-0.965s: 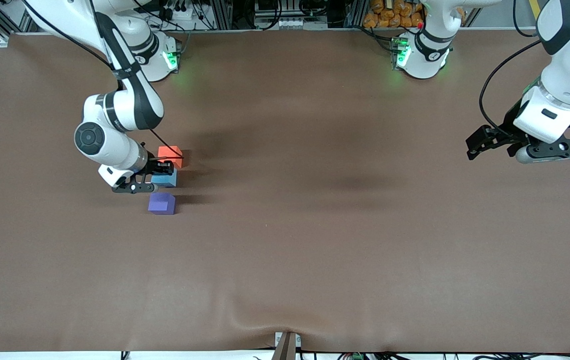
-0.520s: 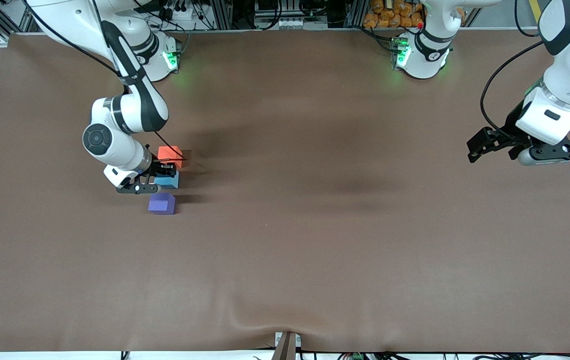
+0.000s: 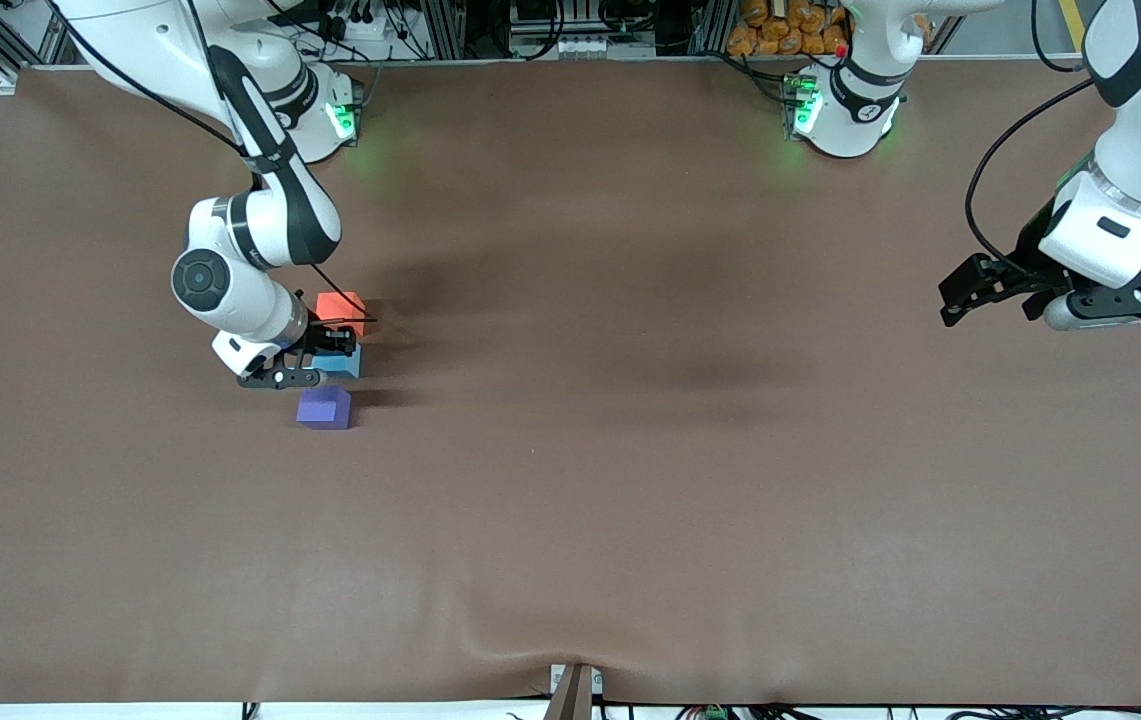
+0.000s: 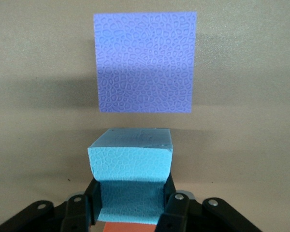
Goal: Place blue block between orange and purple blocks
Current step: 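Lower the blue cube between the orange and purple cubes, open the right gripper, then lift the open right gripper up away from the cubes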
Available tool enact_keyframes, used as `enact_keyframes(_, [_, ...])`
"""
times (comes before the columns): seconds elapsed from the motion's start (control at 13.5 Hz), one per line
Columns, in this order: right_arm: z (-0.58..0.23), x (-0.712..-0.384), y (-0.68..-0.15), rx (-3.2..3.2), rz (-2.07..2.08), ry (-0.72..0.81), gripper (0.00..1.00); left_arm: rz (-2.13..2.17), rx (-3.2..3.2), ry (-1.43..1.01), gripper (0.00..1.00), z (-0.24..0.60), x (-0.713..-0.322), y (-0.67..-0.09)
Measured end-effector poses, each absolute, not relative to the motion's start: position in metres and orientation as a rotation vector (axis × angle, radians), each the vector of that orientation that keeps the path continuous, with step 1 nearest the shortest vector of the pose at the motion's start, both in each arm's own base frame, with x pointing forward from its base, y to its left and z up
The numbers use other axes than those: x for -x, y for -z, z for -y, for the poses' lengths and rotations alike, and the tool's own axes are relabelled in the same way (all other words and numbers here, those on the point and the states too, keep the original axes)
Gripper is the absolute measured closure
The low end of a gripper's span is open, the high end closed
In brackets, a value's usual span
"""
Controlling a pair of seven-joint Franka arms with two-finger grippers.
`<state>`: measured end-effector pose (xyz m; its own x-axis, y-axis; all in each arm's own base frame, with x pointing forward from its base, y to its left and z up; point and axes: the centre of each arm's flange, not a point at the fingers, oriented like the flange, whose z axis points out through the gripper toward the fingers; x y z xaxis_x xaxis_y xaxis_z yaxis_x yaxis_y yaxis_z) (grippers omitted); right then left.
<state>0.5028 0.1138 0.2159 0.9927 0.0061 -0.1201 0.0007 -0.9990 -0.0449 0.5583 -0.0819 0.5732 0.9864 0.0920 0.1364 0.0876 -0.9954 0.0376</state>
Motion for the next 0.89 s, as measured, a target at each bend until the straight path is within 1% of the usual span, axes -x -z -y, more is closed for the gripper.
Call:
enact_keyframes(0.15, [-0.114, -0.503, -0.215, 3.092, 0.005, -0.189, 0.33, -0.135, -3.099, -0.218, 0.00, 0.084, -0.558, -0.574])
enact_keyframes(0.22, [-0.113, -0.502, -0.214, 3.092, 0.004, -0.193, 0.21, -0.133, -3.099, -0.217, 0.00, 0.085, -0.558, -0.574])
enact_keyframes(0.37, [-0.113, -0.502, -0.216, 3.090, 0.005, -0.243, 0.04, -0.136, -3.099, -0.219, 0.00, 0.084, -0.558, -0.575])
enact_keyframes(0.45, [-0.114, -0.505, -0.221, 3.086, 0.007, -0.291, 0.00, -0.137, -3.098, -0.223, 0.00, 0.084, -0.559, -0.576])
enact_keyframes(0.59, [-0.117, -0.522, -0.254, 3.068, 0.012, -0.399, 0.00, -0.135, -3.096, -0.234, 0.00, 0.085, -0.559, -0.580])
enact_keyframes(0.67, [-0.117, -0.536, -0.283, 3.054, 0.013, -0.446, 0.00, -0.135, -3.095, -0.237, 0.00, 0.085, -0.559, -0.580])
enact_keyframes(0.74, [-0.116, -0.553, -0.323, 3.040, 0.017, -0.480, 0.00, -0.136, -3.094, -0.241, 0.00, 0.084, -0.559, -0.582])
enact_keyframes(0.89, [-0.115, -0.583, -0.414, 3.024, 0.037, -0.477, 0.00, -0.136, -3.091, -0.258, 0.00, 0.084, -0.560, -0.587])
